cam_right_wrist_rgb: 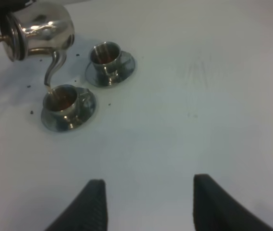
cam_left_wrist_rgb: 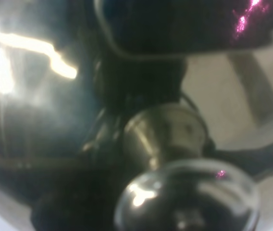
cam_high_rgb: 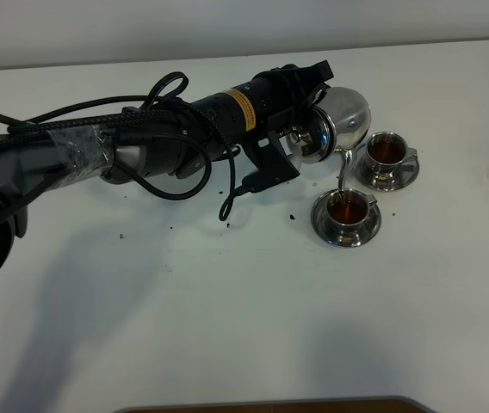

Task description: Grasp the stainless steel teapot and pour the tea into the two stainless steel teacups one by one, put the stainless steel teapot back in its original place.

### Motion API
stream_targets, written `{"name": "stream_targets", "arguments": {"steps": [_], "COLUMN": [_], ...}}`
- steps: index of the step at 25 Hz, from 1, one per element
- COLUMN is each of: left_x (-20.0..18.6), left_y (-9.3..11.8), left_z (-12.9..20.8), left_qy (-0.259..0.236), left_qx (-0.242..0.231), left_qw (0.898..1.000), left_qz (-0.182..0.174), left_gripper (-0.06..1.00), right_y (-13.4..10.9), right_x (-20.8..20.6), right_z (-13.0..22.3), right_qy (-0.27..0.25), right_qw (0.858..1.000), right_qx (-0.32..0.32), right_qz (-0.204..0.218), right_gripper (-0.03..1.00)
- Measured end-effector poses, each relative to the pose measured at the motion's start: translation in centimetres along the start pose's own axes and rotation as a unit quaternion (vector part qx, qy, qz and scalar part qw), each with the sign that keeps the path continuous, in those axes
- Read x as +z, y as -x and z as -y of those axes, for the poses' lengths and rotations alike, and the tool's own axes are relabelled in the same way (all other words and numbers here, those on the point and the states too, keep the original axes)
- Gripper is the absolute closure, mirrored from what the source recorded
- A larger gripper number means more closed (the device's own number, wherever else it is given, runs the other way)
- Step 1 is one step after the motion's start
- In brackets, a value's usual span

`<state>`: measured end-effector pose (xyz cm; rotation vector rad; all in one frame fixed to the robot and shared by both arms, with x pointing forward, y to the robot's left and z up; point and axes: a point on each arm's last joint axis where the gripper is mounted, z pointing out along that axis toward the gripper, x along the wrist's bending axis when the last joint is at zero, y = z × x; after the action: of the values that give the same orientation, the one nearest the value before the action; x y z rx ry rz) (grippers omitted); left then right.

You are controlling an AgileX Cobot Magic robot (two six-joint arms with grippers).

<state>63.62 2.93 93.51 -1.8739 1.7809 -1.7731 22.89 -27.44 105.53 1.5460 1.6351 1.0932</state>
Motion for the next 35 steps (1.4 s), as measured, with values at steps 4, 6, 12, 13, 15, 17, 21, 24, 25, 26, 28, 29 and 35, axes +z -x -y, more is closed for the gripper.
{"name": "stream_targets", "arguments": {"steps": [4,6,12,13,15,17,21,24,25,26,28,29,35], "left_x": [0.0,0.0,0.0,0.0,0.0,0.0,0.0,0.0,0.0,0.0,0.0,0.0,-0.01], "left_y": [-0.03,-0.06,-0.19,-0.19,-0.21,-0.23,-0.25,-0.25,-0.25,-0.25,-0.25,-0.27,-0.44], "left_z": [0.01,0.02,0.07,0.07,0.08,0.08,0.09,0.09,0.09,0.09,0.09,0.1,0.16], "left_qy": [-0.001,-0.001,-0.004,-0.004,-0.004,-0.005,-0.005,-0.005,-0.005,-0.005,-0.005,-0.006,-0.009], "left_qx": [0.003,0.004,0.004,0.004,0.004,0.004,0.004,0.005,0.005,0.005,0.007,0.01,0.02], "left_qw": [1.0,1.0,1.0,1.0,1.0,1.0,1.0,1.0,1.0,1.0,1.0,1.0,0.999], "left_qz": [-0.002,-0.003,-0.01,-0.011,-0.012,-0.013,-0.014,-0.014,-0.014,-0.014,-0.014,-0.015,-0.024], "left_gripper": [0.7,0.7,0.7,0.7,0.7,0.7,0.7,0.7,0.7,0.7,0.7,0.7,0.7], "right_y": [0.0,0.0,-0.01,-0.01,-0.01,-0.01,-0.01,-0.01,-0.01,-0.01,-0.01,-0.01,-0.01], "right_x": [0.0,0.0,0.0,0.0,0.0,0.0,0.0,0.0,0.0,0.0,0.0,0.0,0.0], "right_z": [0.0,0.0,0.0,0.0,0.0,0.0,0.0,0.0,0.0,0.0,0.0,0.0,0.0], "right_qy": [0.0,0.0,0.0,0.0,0.0,0.0,0.0,0.0,0.0,0.0,0.0,0.0,0.0], "right_qw": [1.0,1.0,1.0,1.0,1.0,1.0,1.0,1.0,1.0,1.0,1.0,1.0,1.0], "right_qx": [0.0,0.0,0.0,0.0,0.0,0.0,0.0,0.0,0.0,0.0,0.0,0.0,0.0], "right_qz": [0.0,0.0,0.0,0.0,0.0,0.0,0.0,0.0,0.0,0.0,0.0,0.0,0.0], "right_gripper": [0.55,0.55,0.55,0.55,0.55,0.55,0.55,0.55,0.55,0.55,0.55,0.55,0.55]}}
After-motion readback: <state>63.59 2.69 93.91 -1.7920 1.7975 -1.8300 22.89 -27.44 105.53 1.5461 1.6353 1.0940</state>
